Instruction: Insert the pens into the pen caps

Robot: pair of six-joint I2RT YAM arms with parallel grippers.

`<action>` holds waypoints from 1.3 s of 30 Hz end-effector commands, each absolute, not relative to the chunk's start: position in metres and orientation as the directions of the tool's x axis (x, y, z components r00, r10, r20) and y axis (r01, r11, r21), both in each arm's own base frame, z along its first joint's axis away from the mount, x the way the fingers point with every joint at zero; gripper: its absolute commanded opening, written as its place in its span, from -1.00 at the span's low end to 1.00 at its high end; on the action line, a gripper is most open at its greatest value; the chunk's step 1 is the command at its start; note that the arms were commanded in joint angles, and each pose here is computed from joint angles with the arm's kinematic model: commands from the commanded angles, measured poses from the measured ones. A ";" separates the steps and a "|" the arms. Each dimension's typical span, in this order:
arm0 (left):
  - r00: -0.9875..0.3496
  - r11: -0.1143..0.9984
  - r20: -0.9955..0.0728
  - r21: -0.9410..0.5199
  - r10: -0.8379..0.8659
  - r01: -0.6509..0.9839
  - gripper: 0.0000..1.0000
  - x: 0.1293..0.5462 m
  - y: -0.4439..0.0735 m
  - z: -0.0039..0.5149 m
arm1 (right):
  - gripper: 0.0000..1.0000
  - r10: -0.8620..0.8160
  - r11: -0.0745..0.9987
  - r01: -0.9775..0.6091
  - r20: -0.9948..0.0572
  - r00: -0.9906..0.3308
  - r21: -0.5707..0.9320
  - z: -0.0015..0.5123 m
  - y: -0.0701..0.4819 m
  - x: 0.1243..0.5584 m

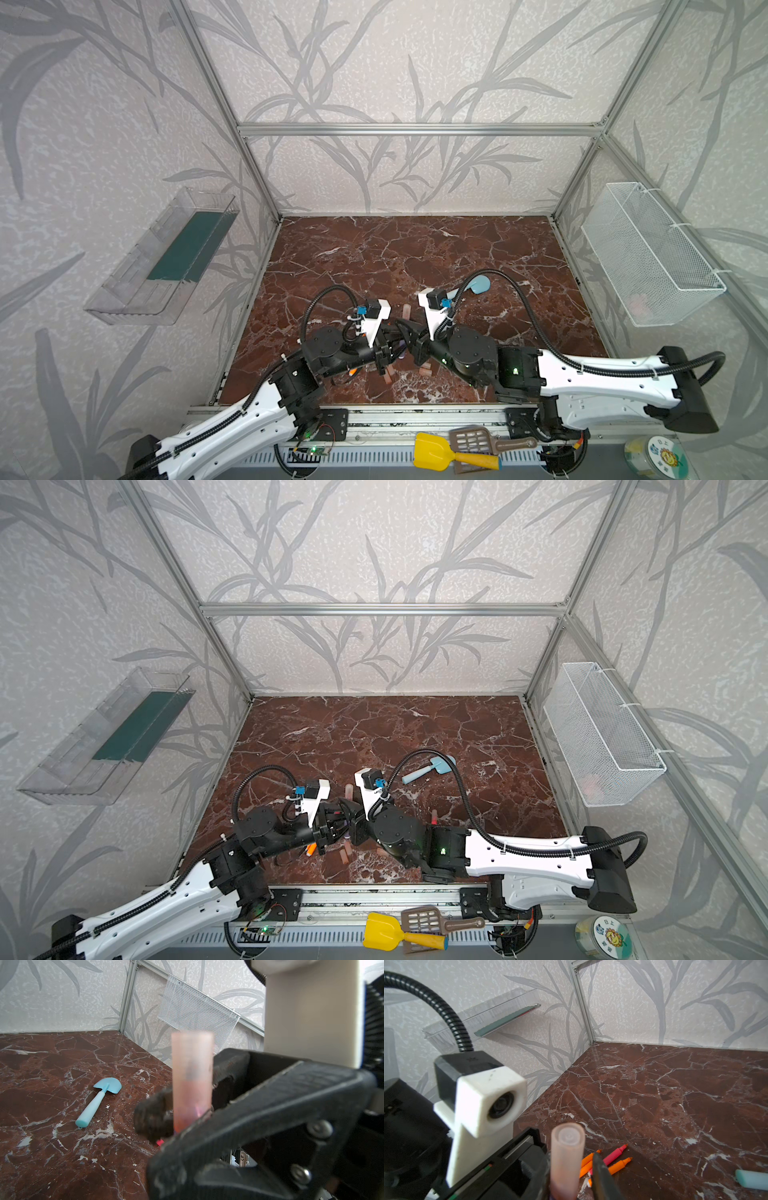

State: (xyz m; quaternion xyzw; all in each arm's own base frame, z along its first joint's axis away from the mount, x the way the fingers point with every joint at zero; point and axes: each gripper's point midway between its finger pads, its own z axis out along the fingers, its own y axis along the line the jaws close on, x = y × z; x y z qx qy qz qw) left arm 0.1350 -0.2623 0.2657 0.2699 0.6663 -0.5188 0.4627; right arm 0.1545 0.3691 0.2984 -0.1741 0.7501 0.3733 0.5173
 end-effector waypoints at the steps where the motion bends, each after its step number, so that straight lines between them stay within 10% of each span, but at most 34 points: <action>1: -0.366 0.298 -0.909 -0.412 -0.200 0.861 -1.00 0.138 -0.262 0.297 | -0.66 0.062 0.671 -0.649 -0.900 -0.432 0.358 0.278 0.375 0.153; 3: -0.385 0.348 -0.900 -0.435 -0.206 0.831 -0.99 0.147 -0.260 0.295 | -0.79 0.058 0.687 -0.635 -0.898 -0.437 0.353 0.275 0.371 0.156; 8: -0.483 0.654 -0.831 -0.531 -0.276 0.539 0.01 0.193 -0.220 0.282 | -0.93 0.052 0.772 -0.548 -0.891 -0.451 0.322 0.265 0.333 0.168; 15: -0.505 0.773 -0.790 -0.547 -0.349 0.322 0.64 0.204 -0.178 0.294 | -0.96 0.002 0.897 -0.376 -0.850 -0.526 0.235 0.221 0.256 0.185; 39: -0.445 0.834 -0.780 -0.539 -0.440 0.120 0.83 0.204 -0.125 0.302 | -1.00 -0.201 0.970 -0.239 -0.422 -0.884 0.040 0.049 0.224 0.173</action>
